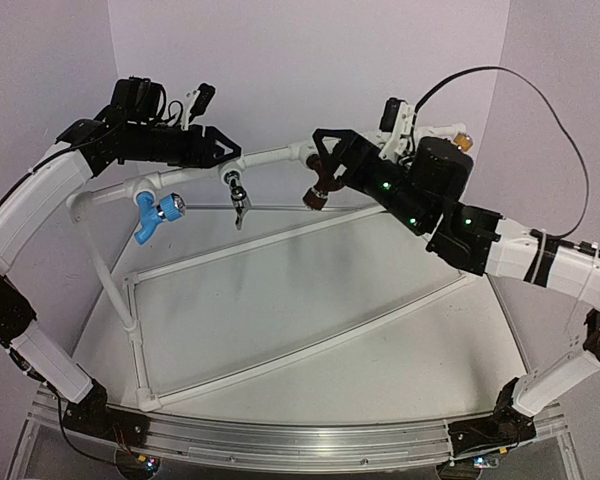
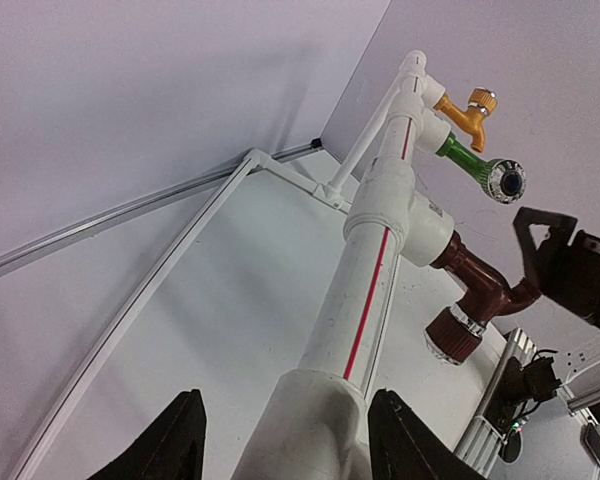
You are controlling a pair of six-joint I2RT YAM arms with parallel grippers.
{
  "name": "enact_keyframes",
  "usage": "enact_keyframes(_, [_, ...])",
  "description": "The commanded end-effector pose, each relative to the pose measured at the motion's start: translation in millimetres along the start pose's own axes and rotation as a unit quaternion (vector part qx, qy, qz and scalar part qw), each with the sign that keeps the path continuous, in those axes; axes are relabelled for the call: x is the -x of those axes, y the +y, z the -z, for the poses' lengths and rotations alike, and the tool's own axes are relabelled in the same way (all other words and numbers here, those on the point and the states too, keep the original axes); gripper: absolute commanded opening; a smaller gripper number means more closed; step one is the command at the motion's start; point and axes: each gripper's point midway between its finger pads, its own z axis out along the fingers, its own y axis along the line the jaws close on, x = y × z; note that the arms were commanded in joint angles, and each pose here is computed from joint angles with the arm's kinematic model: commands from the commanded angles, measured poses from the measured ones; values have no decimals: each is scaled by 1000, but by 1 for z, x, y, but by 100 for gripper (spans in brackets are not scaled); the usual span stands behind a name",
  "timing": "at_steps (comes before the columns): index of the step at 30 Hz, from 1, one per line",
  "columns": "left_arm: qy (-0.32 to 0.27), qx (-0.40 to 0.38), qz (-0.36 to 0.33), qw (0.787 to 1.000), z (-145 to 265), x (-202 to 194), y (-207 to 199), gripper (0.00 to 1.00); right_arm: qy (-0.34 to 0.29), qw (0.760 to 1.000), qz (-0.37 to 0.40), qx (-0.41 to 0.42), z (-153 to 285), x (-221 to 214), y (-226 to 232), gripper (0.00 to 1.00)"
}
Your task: Install the water faucets
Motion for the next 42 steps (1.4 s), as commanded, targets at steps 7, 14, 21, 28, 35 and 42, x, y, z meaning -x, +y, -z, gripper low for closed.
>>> enact_keyframes(7, [153, 25, 71, 985, -21, -85, 23, 58, 73, 921, 371, 94, 56, 18, 38, 98])
enact_keyframes(14, [153, 25, 72, 985, -21, -84, 22, 58, 126, 661, 721, 165, 67, -42, 38, 98])
enact_keyframes(21, [149, 23, 72, 986, -20, -81, 21, 58, 172, 408, 886, 133, 47, -72, -12, 98])
enact_keyframes(28, [151, 24, 71, 986, -21, -81, 21, 58, 164, 325, 926, 100, 30, -75, -23, 98])
enact_keyframes(35, [150, 25, 68, 986, -19, -80, 21, 58, 145, 296, 941, 80, 11, -84, -24, 88])
enact_keyframes(42, [150, 29, 67, 986, -15, -80, 21, 58, 141, 303, 941, 50, -10, -77, -35, 80])
